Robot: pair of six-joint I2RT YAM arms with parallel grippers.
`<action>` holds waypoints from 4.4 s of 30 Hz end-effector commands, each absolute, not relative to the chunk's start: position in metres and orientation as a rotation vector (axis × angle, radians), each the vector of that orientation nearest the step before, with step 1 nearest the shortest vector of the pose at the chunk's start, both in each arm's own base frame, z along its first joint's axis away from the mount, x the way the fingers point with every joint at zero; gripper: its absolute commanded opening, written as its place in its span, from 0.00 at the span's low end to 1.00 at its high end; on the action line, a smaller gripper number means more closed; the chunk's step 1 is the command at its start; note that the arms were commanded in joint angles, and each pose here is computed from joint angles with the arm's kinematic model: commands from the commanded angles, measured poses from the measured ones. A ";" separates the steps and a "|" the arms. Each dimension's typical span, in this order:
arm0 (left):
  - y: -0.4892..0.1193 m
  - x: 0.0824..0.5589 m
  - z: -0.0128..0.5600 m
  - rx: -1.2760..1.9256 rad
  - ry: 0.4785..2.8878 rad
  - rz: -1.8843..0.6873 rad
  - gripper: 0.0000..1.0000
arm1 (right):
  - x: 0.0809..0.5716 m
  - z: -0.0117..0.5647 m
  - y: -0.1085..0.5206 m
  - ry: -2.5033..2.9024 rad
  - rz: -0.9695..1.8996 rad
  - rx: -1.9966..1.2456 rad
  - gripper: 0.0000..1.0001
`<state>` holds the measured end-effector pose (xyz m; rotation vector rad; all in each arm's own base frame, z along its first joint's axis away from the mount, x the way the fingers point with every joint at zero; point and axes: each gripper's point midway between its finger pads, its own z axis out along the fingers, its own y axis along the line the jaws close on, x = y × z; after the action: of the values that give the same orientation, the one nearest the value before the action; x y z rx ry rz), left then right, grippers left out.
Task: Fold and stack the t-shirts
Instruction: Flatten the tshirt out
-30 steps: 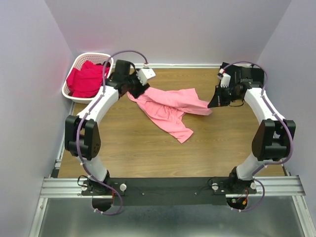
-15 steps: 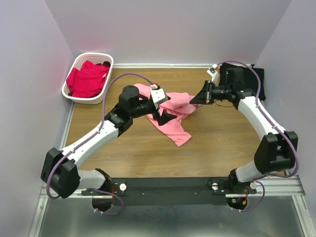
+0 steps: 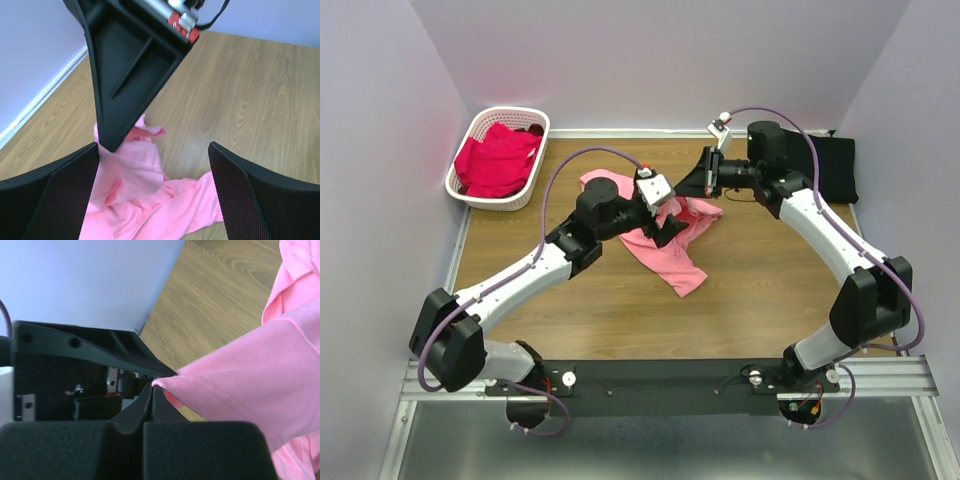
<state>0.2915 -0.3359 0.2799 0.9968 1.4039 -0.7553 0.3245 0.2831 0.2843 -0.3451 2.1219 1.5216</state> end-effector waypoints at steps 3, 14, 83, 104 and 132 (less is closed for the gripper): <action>-0.326 0.302 0.276 0.971 1.441 -0.657 0.84 | 0.325 0.324 0.292 2.008 1.555 -0.399 0.01; -0.292 0.314 0.308 0.893 1.450 -0.650 0.00 | 0.330 0.382 0.283 1.832 1.536 -0.516 0.27; -0.061 0.429 0.379 0.408 1.529 -0.149 0.00 | 0.347 0.024 0.370 2.420 0.474 -1.162 0.45; -0.056 0.427 0.370 0.407 1.561 -0.140 0.00 | 0.350 0.027 0.367 2.406 0.390 -1.166 0.04; -0.044 0.354 0.425 0.554 1.476 -0.086 0.00 | 0.409 0.335 0.125 1.932 -0.109 -0.654 0.01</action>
<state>0.3842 -0.0377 0.4313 0.4684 1.4773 -0.0860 0.4323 0.1436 0.3479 -0.6039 1.8840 -0.0310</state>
